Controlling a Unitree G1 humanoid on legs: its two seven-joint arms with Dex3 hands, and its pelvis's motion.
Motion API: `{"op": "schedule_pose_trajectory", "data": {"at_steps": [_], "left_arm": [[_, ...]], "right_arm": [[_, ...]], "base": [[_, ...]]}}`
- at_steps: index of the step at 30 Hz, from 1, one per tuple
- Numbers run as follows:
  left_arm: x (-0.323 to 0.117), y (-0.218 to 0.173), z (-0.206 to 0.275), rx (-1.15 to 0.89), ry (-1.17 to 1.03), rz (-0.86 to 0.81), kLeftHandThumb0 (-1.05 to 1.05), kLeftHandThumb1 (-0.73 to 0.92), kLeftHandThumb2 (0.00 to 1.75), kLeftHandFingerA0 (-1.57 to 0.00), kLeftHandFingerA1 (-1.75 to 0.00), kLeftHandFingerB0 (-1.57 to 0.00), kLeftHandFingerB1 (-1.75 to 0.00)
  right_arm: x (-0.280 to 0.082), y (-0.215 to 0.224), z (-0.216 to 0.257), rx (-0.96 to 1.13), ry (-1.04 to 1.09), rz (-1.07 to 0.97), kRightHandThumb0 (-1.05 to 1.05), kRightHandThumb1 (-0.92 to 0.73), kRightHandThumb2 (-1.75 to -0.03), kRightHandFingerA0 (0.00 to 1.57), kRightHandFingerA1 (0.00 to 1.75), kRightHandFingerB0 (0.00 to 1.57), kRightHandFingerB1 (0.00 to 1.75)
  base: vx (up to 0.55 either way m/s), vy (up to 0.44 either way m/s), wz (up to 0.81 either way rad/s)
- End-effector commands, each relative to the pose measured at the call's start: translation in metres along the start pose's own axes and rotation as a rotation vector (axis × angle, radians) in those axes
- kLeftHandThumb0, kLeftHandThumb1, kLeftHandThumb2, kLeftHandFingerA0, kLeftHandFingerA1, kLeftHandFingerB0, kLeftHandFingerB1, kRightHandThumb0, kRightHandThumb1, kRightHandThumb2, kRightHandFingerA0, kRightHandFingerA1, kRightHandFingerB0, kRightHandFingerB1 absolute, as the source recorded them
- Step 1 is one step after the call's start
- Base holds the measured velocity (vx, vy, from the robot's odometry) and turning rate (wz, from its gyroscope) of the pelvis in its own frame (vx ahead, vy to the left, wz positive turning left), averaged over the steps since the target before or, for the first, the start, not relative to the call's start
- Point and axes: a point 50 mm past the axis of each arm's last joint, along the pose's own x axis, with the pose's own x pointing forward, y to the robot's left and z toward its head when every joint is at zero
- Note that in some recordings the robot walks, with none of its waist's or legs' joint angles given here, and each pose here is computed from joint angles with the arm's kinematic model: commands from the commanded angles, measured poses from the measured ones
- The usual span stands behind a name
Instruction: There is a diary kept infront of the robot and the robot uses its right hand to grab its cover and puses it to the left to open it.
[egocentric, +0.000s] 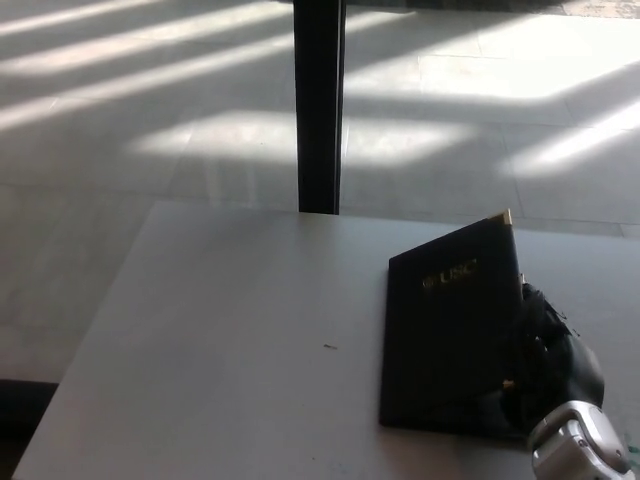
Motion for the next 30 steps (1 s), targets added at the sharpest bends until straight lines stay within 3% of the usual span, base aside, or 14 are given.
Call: {"op": "schedule_pose_trajectory", "data": {"at_steps": [1,3,4,5,19,20,21,22,24,25,27,28,29,30], "left_arm": [[0.001,0.002,0.003,-0.013,-0.004,0.008,-0.59,0.78,0.63,-0.27,-0.42,-0.25,-0.40],[0.001,0.002,0.003,0.002,-0.007,0.003,-0.59,0.79,0.63,-0.27,-0.42,-0.25,-0.40],[0.001,0.002,0.003,0.004,-0.006,0.005,-0.59,0.79,0.63,-0.27,-0.42,-0.25,-0.40],[0.002,0.002,0.003,0.005,-0.004,0.006,-0.59,0.80,0.64,-0.26,-0.42,-0.24,-0.40],[0.002,0.002,0.003,0.001,-0.005,0.009,-0.59,0.80,0.63,-0.28,-0.42,-0.25,-0.40],[0.003,0.000,0.002,0.000,-0.004,0.008,-0.59,0.80,0.63,-0.29,-0.43,-0.27,-0.41],[0.004,-0.003,0.002,-0.001,-0.004,0.006,-0.59,0.80,0.63,-0.29,-0.43,-0.27,-0.41],[0.006,-0.002,0.002,0.002,-0.004,0.005,-0.60,0.81,0.63,-0.29,-0.42,-0.27,-0.40],[0.009,-0.001,0.002,0.011,0.000,0.009,-0.61,0.81,0.63,-0.30,-0.42,-0.27,-0.40],[0.008,-0.002,0.002,0.012,0.000,0.009,-0.61,0.81,0.63,-0.30,-0.41,-0.27,-0.40],[0.007,-0.002,0.002,0.014,-0.001,0.001,-0.61,0.80,0.63,-0.30,-0.42,-0.27,-0.40],[0.007,-0.002,0.002,0.018,0.000,0.004,-0.62,0.80,0.63,-0.30,-0.41,-0.27,-0.40],[0.007,-0.003,0.002,0.025,0.001,0.007,-0.62,0.80,0.63,-0.31,-0.42,-0.28,-0.40],[0.006,-0.004,0.002,0.030,0.000,0.006,-0.62,0.80,0.63,-0.31,-0.42,-0.28,-0.40]], "right_arm": [[-0.010,-0.009,-0.034,0.011,0.103,-0.027,-0.38,-0.50,-1.12,0.00,0.51,0.01,0.51],[-0.013,-0.009,-0.041,0.008,0.120,-0.022,-0.38,-0.50,-1.12,0.00,0.50,0.01,0.51],[-0.015,-0.009,-0.044,0.015,0.125,-0.017,-0.86,-0.79,-1.15,0.08,0.50,0.02,0.43],[-0.017,-0.007,-0.049,0.029,0.135,-0.009,-0.91,-0.92,-0.74,0.13,0.43,0.09,0.35],[-0.019,-0.004,-0.055,0.037,0.136,0.003,-0.91,-0.92,-0.76,0.12,0.43,0.06,0.34],[-0.020,-0.003,-0.055,0.049,0.131,0.005,-0.89,-0.77,-1.10,0.08,0.49,0.07,0.44],[-0.021,-0.001,-0.055,0.067,0.123,0.007,-0.89,-0.77,-1.10,0.08,0.49,0.07,0.44],[-0.034,0.035,-0.068,0.106,0.133,0.054,-0.90,-0.92,-0.74,0.17,0.41,0.10,0.37],[-0.044,0.061,-0.074,0.130,0.140,0.090,-0.91,-0.92,-0.73,0.18,0.42,0.11,0.37],[-0.045,0.063,-0.075,0.128,0.141,0.099,-0.38,-0.48,-1.11,0.00,0.50,0.01,0.51],[-0.048,0.076,-0.078,0.097,0.155,0.145,-0.38,-0.48,-1.11,0.00,0.50,0.01,0.51],[-0.048,0.081,-0.079,0.096,0.158,0.160,-0.87,-0.77,-1.13,0.05,0.48,0.06,0.42],[-0.047,0.091,-0.079,0.091,0.162,0.190,-0.90,-0.91,-0.76,0.11,0.41,0.05,0.32],[-0.047,0.094,-0.078,0.087,0.162,0.199,-0.90,-0.91,-0.76,0.11,0.41,0.05,0.32]], "base": [[0.00,0.000,0.00],[0.00,0.000,0.00],[0.00,0.000,0.00],[0.00,0.000,0.00],[0.00,0.000,0.00],[0.00,0.000,0.00],[0.00,0.000,0.00],[0.00,0.000,0.00],[0.00,0.000,0.00],[0.00,0.000,0.00],[0.00,0.000,0.00],[0.00,0.000,0.00],[0.00,0.000,0.00],[0.00,0.000,0.00]]}}
